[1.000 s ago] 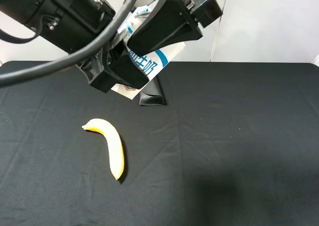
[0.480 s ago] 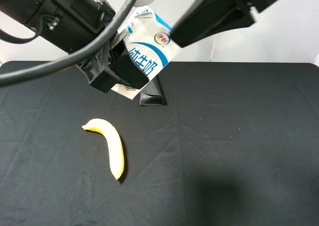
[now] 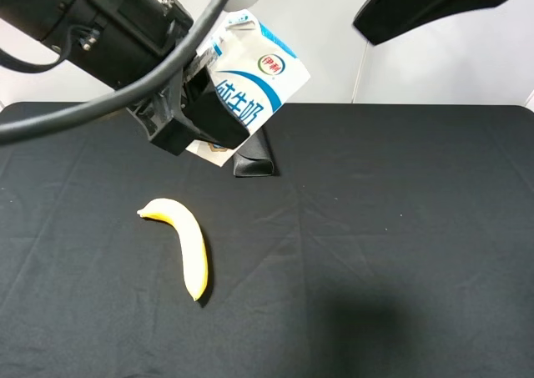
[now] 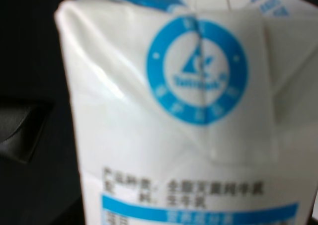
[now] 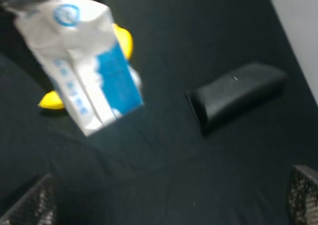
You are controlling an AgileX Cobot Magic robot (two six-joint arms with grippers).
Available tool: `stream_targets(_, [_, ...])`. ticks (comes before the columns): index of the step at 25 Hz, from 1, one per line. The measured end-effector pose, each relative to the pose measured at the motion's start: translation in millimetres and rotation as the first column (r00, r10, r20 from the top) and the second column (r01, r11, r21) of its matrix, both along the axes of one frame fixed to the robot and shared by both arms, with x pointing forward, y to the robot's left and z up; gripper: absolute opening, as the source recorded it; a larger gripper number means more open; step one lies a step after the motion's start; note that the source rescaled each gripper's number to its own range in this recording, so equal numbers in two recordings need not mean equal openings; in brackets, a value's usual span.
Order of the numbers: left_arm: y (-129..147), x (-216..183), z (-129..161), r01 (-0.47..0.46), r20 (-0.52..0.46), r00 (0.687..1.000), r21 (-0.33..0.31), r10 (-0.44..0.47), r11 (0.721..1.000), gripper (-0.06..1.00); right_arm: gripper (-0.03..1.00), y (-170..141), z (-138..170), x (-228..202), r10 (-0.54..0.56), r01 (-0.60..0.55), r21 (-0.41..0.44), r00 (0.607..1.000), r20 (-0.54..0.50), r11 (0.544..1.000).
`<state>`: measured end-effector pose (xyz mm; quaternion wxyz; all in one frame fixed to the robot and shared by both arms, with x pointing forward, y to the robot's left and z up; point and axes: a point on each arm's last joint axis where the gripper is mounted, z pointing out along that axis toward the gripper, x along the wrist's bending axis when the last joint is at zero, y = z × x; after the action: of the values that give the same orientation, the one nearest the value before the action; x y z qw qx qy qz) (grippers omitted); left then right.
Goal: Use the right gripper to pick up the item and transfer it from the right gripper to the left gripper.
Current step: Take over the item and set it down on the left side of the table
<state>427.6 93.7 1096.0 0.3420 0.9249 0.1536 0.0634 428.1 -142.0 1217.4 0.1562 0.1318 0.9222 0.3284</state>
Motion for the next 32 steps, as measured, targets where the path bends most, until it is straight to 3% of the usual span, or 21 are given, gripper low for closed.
stream_targets(8, [0.0, 0.0, 0.0, 0.000, 0.000, 1.000, 0.000, 0.000, 1.000, 0.01, 1.00, -18.7, -9.7, -12.0, -0.210, 0.211, -0.003, 0.974, -0.079, 0.978])
stream_targets(21, [0.0, 0.0, 0.0, 0.000, 0.000, 1.000, 0.000, 0.000, 1.000, 0.01, 1.00, -63.1, -108.6, -74.8, -0.303, 0.265, -0.173, 0.916, -0.262, 0.949])
stream_targets(28, [0.0, 0.0, 0.0, 0.000, 0.000, 1.000, 0.000, 0.000, 1.000, 0.01, 1.00, -92.8, -140.5, -116.5, -0.417, 0.394, -0.135, 0.857, -0.303, 0.909])
stream_targets(32, [0.0, 0.0, 0.0, 0.000, 0.000, 1.000, 0.000, 0.000, 1.000, 0.01, 1.00, -111.8, -152.3, -137.8, -0.471, 0.473, -0.061, 0.843, -0.259, 0.879])
